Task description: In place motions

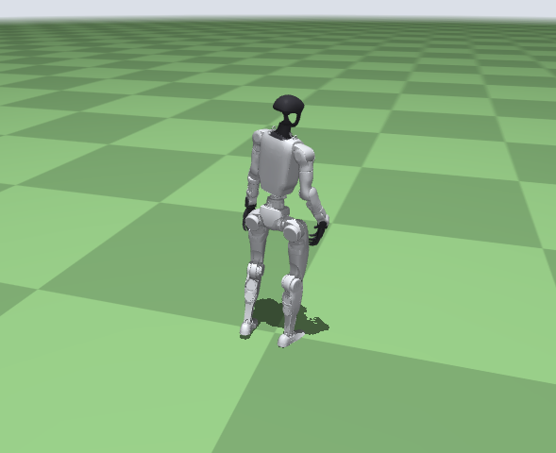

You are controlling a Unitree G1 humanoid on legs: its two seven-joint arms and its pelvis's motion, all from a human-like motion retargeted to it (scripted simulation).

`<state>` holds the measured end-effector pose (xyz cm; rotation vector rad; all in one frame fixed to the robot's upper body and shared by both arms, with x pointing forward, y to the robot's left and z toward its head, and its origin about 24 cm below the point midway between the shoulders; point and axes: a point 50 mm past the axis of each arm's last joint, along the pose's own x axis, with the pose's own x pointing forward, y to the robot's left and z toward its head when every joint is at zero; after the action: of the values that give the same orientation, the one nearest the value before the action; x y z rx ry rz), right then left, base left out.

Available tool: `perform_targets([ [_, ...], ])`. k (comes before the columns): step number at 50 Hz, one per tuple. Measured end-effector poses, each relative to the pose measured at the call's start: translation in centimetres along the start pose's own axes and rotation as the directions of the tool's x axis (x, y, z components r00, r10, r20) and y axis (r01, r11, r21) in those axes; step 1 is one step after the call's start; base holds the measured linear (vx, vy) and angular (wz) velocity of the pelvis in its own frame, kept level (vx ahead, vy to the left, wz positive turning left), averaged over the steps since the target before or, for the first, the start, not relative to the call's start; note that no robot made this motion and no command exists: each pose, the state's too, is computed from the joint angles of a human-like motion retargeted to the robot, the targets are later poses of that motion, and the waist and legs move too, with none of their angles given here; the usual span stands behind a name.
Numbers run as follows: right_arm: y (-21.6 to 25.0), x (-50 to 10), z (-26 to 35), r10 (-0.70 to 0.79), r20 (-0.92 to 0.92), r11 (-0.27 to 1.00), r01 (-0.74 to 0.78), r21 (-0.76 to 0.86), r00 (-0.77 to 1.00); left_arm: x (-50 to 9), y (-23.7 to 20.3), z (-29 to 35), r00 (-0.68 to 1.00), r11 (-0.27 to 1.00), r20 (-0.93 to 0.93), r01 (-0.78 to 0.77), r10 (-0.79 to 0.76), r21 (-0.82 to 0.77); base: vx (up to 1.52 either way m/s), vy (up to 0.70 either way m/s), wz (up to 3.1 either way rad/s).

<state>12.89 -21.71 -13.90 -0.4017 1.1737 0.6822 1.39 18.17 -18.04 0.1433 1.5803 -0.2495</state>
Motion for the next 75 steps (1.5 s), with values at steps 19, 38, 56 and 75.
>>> perform_targets([
  [19,1.4,0.3,-0.3,0.136,-0.147,0.968,-0.163,-0.19,0.98,-0.4,1.8,0.9,1.0,0.986,-0.005,-0.026,0.027,0.165,0.48,0.09,-0.75],
  [38,0.2,0.0,2.3,0.1,-0.136,0.928,-0.142,-0.346,0.986,-0.6,1.9,-2.7,0.998,0.974,-0.055,-0.022,0.01,-0.224,0.16,0.18,-0.79],
  [56,1.6,1.1,4.4,0.083,-0.134,0.865,-0.138,-0.482,0.988,-0.5,0.7,-5.3,0.991,0.956,-0.133,-0.026,-0.014,-0.293,-0.15,0.45,-1.04],
  [75,-0.3,1.0,1.6,-0.186,-0.134,0.951,0.144,-0.273,0.973,-0.7,2.5,4.7,0.984,0.981,0.157,-0.056,0.085,-0.185,-0.53,0.56,-0.33],
])
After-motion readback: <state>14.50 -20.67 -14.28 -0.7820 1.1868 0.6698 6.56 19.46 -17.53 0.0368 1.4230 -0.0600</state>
